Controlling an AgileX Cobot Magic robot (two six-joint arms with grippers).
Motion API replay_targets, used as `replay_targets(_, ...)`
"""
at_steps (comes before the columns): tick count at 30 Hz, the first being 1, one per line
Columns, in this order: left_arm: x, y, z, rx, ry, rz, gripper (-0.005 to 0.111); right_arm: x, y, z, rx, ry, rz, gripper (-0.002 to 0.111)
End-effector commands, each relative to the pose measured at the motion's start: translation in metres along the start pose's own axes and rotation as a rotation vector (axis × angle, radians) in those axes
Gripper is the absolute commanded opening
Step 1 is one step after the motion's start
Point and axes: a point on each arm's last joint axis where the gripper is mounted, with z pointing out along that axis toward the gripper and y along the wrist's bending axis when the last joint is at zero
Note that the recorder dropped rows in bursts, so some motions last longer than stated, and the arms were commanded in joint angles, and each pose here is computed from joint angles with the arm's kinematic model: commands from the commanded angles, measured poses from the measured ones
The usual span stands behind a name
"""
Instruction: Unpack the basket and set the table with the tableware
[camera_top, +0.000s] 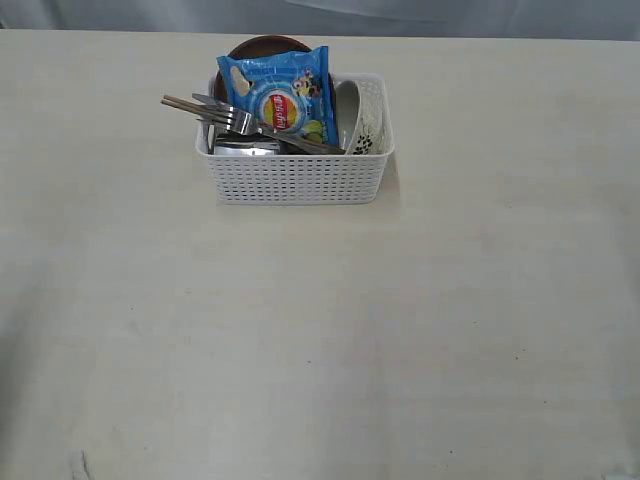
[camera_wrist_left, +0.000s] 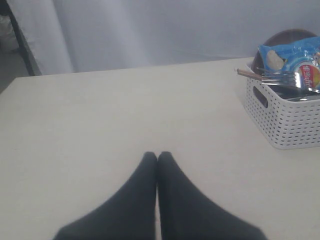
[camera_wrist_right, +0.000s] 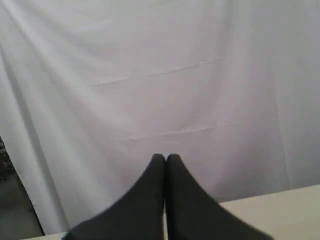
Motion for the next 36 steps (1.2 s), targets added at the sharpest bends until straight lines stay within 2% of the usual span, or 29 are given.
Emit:
replay_targets(1, 0.0, 0.0, 0.0, 0.001, -0.011, 0.002, 0.0, -0.039, 0.013, 0.022, 0.059, 0.169, -0.018, 0.003)
replay_targets(3, 0.0, 0.0, 0.0, 0.001, -0.011, 0.002, 0.0, -0.053, 0.021, 0.045, 0.068, 0.321, -0.047, 0.019)
replay_targets(4, 0.0, 0.0, 0.0, 0.001, -0.011, 0.002, 0.0, -0.059, 0.027, 0.059, 0.056, 0.398, -0.056, 0.031)
replay_targets(6, 0.0, 0.0, 0.0, 0.001, -0.011, 0.002, 0.0, -0.061, 0.037, 0.077, 0.021, 0.531, -0.104, 0.043)
replay_targets(7, 0.0, 0.0, 0.0, 0.001, -0.011, 0.002, 0.0, -0.064, 0.042, 0.085, -0.002, 0.578, -0.123, 0.045)
replay_targets(10, 0.0, 0.0, 0.0, 0.001, -0.011, 0.002, 0.0, -0.059, 0.061, 0.113, -0.09, 0.758, -0.188, 0.045)
replay_targets(14, 0.0, 0.0, 0.0, 0.001, -0.011, 0.002, 0.0, -0.047, 0.095, 0.149, -0.239, 0.872, -0.264, 0.045)
replay_targets(19, 0.0, 0.0, 0.0, 0.001, -0.011, 0.002, 0.0, -0.012, 0.136, 0.19, -0.356, 0.964, -0.324, 0.045)
replay_targets(20, 0.0, 0.0, 0.0, 0.001, -0.011, 0.002, 0.0, 0.003, 0.145, 0.199, -0.368, 1.001, -0.336, 0.045)
replay_targets(26, 0.0, 0.0, 0.0, 0.003, -0.011, 0.002, 0.0, 0.068, 0.164, 0.247, -0.347, 1.172, -0.368, 0.045)
replay_targets(36, 0.0, -0.001, 0.0, 0.012, -0.012, 0.005, 0.0, 0.138, 0.184, 0.293, -0.43, 1.291, -0.413, 0.045)
